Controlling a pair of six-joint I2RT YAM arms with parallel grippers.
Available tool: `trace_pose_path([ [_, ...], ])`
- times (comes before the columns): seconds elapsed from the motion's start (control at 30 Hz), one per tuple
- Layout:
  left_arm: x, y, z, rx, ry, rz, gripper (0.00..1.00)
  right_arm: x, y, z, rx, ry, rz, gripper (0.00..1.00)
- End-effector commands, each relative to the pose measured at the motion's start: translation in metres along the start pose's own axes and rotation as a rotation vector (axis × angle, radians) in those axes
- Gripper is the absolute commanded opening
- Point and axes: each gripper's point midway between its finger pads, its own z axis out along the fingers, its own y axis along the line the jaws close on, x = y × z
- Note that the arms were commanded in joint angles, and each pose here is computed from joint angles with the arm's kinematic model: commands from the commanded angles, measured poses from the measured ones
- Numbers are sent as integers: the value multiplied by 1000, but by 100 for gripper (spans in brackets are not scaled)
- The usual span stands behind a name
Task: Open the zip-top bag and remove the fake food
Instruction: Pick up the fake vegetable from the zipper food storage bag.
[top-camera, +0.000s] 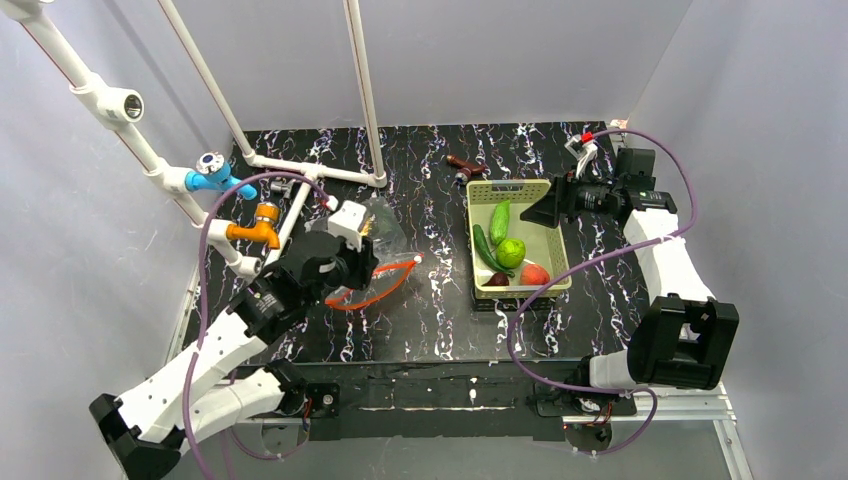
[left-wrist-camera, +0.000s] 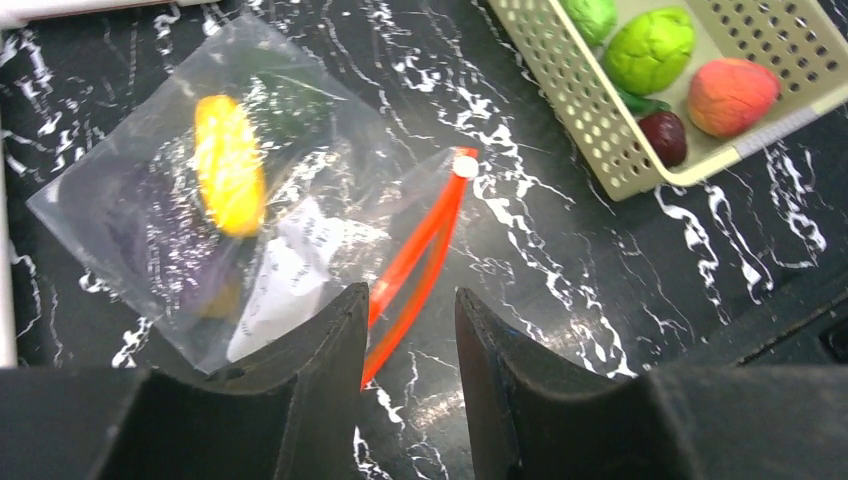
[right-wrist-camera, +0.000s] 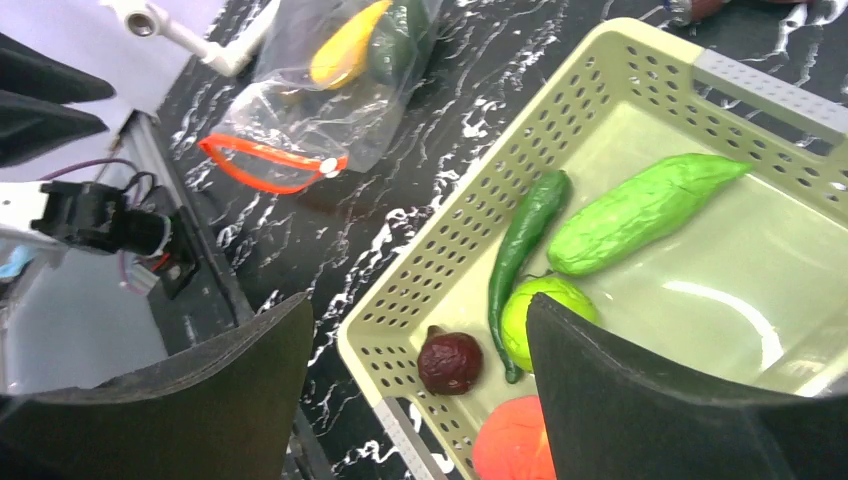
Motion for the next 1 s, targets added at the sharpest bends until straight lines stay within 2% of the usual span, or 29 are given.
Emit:
trace_pose_path([
  [0.0,9,-17,0,-8,-24,31,35,-16,21,-2,-94,-30,-41,84],
  [0.1,27,-30,6,-22,-24,75,34,-16,23,-2,-102,-31,-40,84],
  [0.2,46,-28,16,-114,-44,133,33,-17,22,-2,-103,-32,-61,84],
  [0.37,73,-29,41,-175,-40,173,34,-17,23,-2,-105,-33,-61,84],
  [0.43,80,-20,48,-240,-46,187,37,-16,23,-2,-103,-32,-61,84],
  [0.53,80,-4,55,-353,-90,199,50,-16,21,-1,-102,-31,-62,84],
  [0.63,83,11,63,-432,-83,205,55,-16,21,1,-107,-28,-64,84],
  [0.87,97,40,89,-477,-11,71,45,-16,24,4,-117,-21,-66,84],
  [0.97,97,48,94,-500,-15,40,37,-15,23,4,-117,-20,-63,84],
])
